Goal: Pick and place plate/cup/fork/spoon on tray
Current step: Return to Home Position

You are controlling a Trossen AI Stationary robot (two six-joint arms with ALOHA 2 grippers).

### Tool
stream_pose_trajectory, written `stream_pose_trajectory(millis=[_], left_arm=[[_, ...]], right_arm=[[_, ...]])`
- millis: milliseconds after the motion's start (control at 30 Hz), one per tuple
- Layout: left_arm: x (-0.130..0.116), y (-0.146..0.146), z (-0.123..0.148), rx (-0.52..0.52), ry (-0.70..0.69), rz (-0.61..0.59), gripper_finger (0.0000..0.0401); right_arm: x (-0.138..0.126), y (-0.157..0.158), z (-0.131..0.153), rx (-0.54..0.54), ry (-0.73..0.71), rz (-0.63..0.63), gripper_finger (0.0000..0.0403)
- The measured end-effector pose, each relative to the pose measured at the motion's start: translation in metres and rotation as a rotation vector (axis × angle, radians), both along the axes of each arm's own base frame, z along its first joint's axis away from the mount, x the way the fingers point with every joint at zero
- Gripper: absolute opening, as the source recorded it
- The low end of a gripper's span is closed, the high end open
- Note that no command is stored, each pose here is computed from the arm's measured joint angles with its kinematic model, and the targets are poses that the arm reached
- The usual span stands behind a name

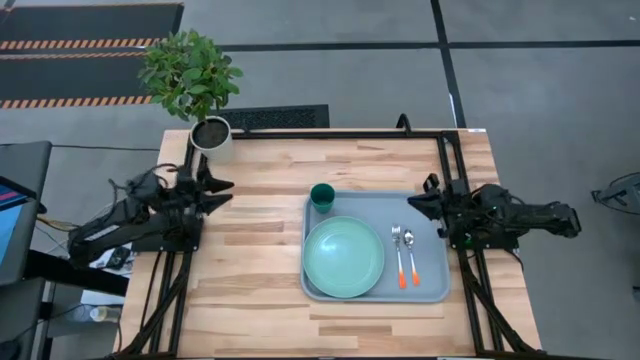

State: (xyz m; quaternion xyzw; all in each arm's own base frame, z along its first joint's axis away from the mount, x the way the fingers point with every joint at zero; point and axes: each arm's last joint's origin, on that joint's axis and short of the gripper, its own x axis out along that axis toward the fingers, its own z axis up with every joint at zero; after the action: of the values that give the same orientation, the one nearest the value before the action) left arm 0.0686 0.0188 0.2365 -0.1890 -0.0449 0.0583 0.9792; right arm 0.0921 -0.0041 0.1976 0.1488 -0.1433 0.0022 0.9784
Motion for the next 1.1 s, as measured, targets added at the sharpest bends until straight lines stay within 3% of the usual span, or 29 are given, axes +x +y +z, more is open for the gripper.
stream_pose_trajectory(millis=[133,233,467,667,900,1100], left_arm=[[0.015,0.005,-0.031,-0.045,-0.048,-0.018,0.0196],[0.024,0.008,-0.063,-0.138,-0.027,-0.030,0.0196],[0.024,0.009,-0.061,-0.072,-0.040,-0.001,0.0196],[0.023,0.011,-0.061,-0.079,-0.042,0.064,0.0196],[0.024,0.011,-0.065,-0.270,-0.033,0.066,0.0196],[0.024,0.012,-0.065,-0.295,-0.040,0.090,0.0196]], right_arm=[[0.003,-0.001,-0.010,0.042,0.055,-0.010,0.0056],[0.003,-0.001,-0.010,0.026,0.058,-0.029,0.0056],[0.003,-0.002,-0.011,-0.001,0.071,-0.042,0.0056],[0.003,-0.002,-0.013,-0.011,0.088,-0.046,0.0056],[0.004,-0.002,-0.019,-0.008,0.144,-0.045,0.0056],[0.005,-0.002,-0.025,-0.005,0.211,-0.045,0.0056]])
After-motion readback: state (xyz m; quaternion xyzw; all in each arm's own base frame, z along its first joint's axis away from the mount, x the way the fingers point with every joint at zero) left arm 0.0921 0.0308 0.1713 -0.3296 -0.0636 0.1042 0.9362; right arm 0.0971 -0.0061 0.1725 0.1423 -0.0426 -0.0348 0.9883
